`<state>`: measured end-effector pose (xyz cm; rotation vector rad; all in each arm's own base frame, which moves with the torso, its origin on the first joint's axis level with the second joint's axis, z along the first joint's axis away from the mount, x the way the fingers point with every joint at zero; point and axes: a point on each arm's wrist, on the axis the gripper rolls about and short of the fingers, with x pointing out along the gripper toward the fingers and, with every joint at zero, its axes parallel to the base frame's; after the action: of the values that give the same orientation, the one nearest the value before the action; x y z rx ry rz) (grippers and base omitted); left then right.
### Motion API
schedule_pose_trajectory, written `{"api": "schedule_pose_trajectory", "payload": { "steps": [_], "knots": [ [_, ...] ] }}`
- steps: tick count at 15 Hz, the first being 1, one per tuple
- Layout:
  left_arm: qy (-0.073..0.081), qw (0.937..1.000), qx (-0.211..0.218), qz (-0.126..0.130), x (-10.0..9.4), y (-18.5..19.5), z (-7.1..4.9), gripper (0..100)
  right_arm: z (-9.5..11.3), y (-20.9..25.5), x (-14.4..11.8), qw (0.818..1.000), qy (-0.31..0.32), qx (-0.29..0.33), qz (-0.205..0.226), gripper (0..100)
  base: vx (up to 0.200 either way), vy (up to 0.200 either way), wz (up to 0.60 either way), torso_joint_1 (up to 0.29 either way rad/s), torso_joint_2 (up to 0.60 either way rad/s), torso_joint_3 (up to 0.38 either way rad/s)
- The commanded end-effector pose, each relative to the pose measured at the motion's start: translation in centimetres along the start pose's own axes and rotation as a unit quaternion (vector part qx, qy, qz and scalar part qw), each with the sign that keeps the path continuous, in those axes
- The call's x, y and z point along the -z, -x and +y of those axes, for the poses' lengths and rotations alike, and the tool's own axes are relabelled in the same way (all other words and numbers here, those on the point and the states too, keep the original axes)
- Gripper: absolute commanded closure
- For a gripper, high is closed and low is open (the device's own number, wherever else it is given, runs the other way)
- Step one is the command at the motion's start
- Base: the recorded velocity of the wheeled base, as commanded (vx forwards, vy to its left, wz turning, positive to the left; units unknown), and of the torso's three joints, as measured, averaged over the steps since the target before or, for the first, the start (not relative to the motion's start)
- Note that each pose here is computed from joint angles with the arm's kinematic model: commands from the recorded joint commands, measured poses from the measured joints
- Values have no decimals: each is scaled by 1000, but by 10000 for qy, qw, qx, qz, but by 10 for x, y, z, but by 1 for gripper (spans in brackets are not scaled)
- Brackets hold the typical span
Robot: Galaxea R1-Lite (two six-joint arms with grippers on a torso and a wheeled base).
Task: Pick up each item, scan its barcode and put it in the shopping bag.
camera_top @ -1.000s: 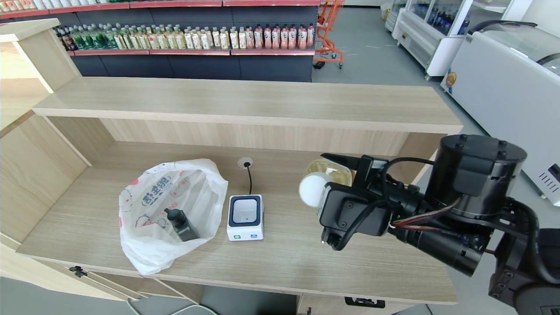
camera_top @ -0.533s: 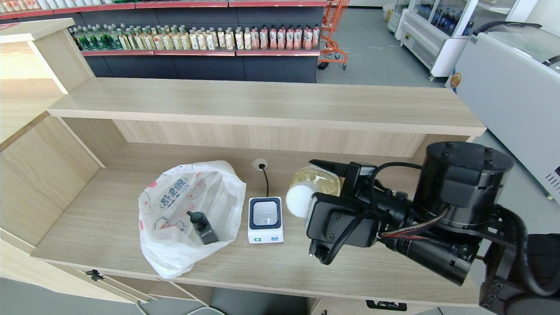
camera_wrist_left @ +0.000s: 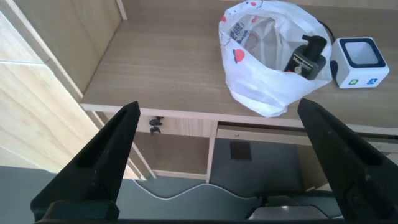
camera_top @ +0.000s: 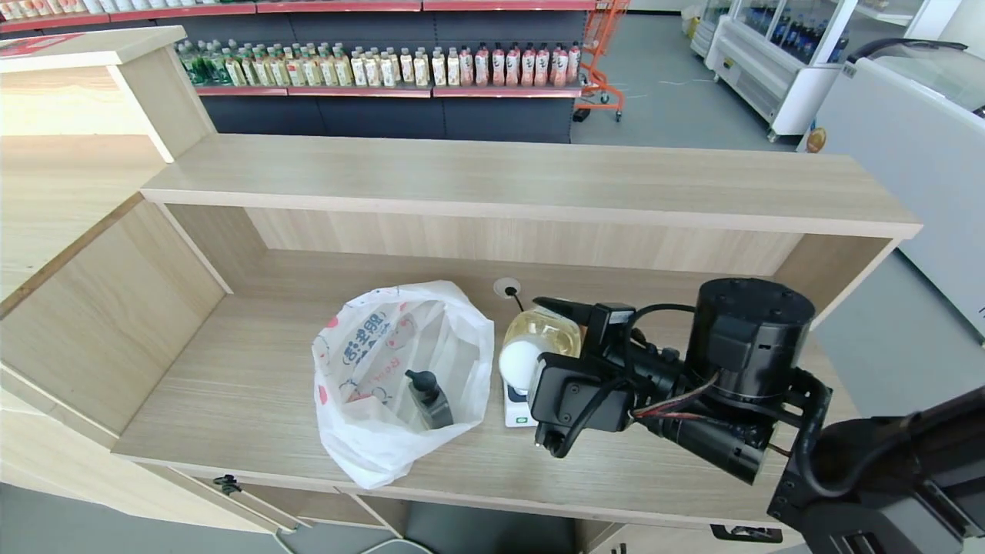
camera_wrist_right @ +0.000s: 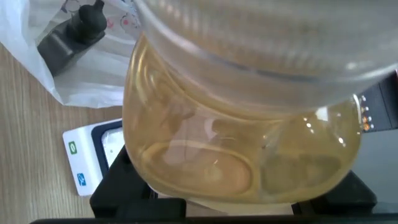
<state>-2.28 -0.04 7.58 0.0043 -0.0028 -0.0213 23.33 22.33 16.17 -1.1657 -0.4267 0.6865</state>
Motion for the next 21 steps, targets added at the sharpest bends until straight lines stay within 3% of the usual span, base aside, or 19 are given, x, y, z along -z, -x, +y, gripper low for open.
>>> {"api": "schedule_pose_trajectory", "payload": {
  "steps": [1,4,9,21],
  "knots": [
    [-2,10000,1,6,0,0,0,0,18,0,29,9994,71,-215,258,100,0,200,0,-2,7,7],
    [-2,10000,1,6,0,0,0,0,30,11,60,9994,82,-19,325,100,0,0,0,0,0,0],
    [-2,10000,1,6,0,0,0,0,38,12,84,9996,47,-98,271,100,0,0,0,0,0,0],
    [-2,10000,1,6,0,0,0,0,68,-15,105,10000,27,-50,43,100,0,0,0,0,0,0]
  ]
}}
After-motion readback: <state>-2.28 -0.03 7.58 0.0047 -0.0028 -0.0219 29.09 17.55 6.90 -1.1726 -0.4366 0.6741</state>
